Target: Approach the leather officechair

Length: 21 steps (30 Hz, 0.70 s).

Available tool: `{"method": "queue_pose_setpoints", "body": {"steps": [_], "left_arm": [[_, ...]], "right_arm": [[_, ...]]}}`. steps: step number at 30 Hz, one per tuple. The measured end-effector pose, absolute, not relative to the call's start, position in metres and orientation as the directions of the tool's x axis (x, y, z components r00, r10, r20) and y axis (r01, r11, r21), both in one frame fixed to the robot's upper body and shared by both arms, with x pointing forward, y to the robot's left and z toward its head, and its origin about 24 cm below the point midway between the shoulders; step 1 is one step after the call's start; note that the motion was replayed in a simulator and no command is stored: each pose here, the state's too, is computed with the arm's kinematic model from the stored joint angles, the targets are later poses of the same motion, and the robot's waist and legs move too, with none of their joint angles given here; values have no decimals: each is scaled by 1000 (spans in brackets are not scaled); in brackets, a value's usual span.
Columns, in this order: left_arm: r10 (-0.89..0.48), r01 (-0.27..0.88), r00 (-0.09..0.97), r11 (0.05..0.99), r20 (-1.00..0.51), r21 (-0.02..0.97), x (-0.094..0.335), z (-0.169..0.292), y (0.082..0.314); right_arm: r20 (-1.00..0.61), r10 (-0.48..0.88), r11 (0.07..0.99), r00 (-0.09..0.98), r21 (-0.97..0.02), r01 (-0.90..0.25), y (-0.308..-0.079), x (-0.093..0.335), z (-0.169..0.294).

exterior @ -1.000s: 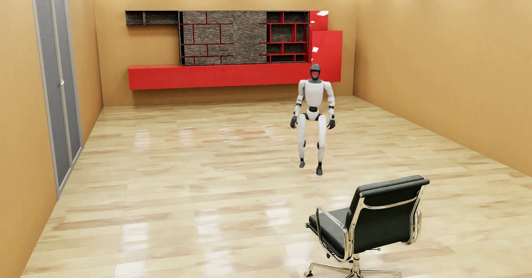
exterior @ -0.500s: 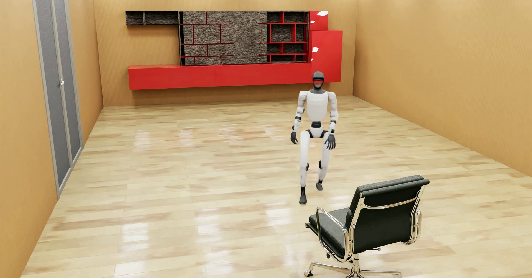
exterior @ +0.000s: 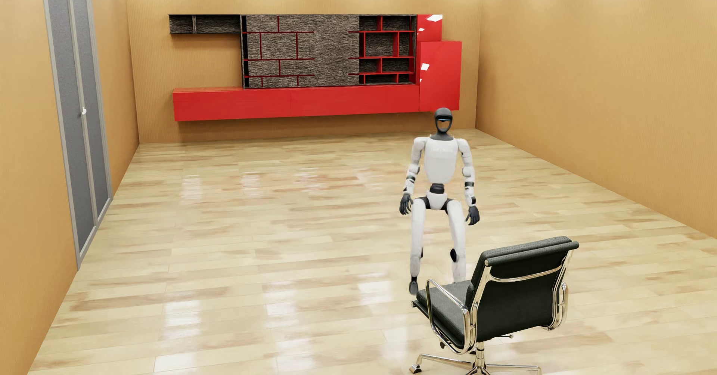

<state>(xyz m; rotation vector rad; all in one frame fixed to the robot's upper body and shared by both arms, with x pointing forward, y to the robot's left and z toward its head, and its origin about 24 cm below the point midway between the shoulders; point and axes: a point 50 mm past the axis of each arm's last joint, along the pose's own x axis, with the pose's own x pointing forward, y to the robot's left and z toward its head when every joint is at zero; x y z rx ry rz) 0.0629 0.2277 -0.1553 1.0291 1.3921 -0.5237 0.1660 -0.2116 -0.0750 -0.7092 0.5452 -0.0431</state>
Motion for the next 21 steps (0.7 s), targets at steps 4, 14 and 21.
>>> {"method": "queue_pose_setpoints", "body": {"steps": [4,14,21], "left_arm": [[335,718,56,641,-940,271,14,-166,212],[294,260,710,735,-640,626,184,-103,192],[124,530,644,640,-755,556,178,-119,167]], "right_arm": [[-293,-332,756,897,-651,67,-216,196,-51],[-881,-304,785,363,-448,-428,-196,94,-155],[-863,-322,765,390,-480,-431,-209,79,-151]]}}
